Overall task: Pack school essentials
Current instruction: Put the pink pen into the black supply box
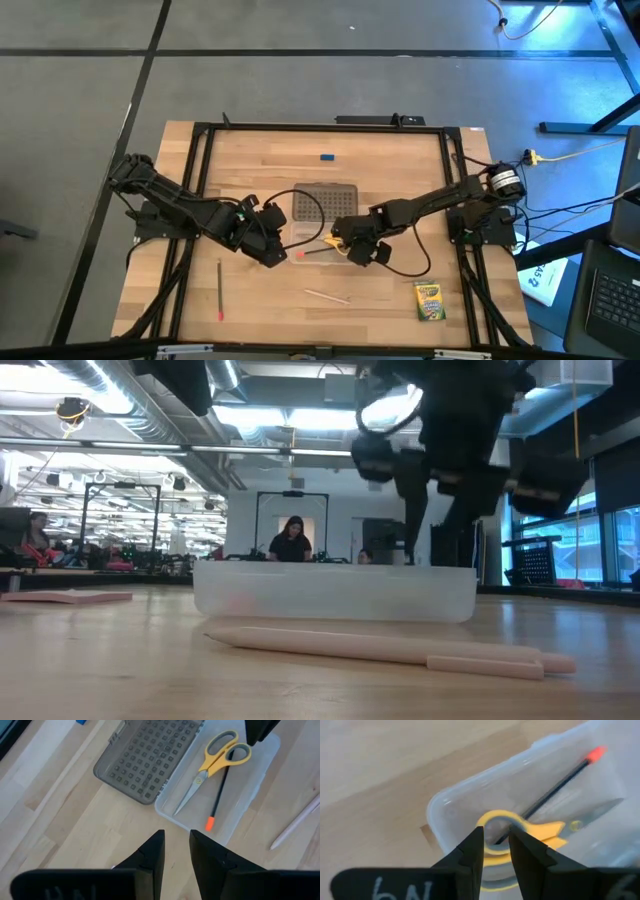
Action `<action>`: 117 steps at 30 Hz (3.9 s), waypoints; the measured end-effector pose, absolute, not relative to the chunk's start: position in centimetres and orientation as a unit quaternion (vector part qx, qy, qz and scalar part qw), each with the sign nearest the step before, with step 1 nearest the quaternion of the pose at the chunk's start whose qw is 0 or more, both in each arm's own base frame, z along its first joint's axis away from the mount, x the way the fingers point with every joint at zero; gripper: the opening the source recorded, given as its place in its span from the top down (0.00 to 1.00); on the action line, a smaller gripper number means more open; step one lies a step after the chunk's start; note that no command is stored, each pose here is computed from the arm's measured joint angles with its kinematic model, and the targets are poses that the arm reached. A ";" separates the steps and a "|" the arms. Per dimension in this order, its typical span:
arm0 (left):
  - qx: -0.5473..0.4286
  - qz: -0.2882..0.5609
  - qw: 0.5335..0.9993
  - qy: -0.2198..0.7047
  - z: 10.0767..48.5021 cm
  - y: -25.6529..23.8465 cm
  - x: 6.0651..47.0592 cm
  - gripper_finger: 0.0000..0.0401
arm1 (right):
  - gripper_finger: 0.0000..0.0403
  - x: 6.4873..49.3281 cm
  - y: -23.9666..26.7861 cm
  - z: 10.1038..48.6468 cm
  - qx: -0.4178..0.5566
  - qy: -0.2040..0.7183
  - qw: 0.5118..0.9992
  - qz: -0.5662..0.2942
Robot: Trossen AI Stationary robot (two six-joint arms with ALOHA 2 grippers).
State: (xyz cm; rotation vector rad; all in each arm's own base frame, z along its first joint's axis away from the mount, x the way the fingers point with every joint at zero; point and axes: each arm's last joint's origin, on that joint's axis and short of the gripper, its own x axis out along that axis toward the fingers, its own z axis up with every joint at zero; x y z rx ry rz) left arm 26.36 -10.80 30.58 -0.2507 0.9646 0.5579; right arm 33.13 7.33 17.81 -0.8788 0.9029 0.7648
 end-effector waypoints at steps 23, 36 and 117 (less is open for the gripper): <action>-0.183 0.315 0.812 0.455 30.4 -11.1 25.4 0.79 | 0.77 24.2 5.7 30.1 -0.173 0.410 0.884 0.141; -0.303 0.367 0.757 0.447 28.5 -14.0 23.1 0.79 | 0.77 20.6 7.0 31.2 -0.060 0.449 0.889 0.067; -0.162 0.174 0.875 0.421 26.0 -19.8 21.0 0.79 | 0.54 31.3 22.2 11.3 -0.025 0.430 0.899 0.082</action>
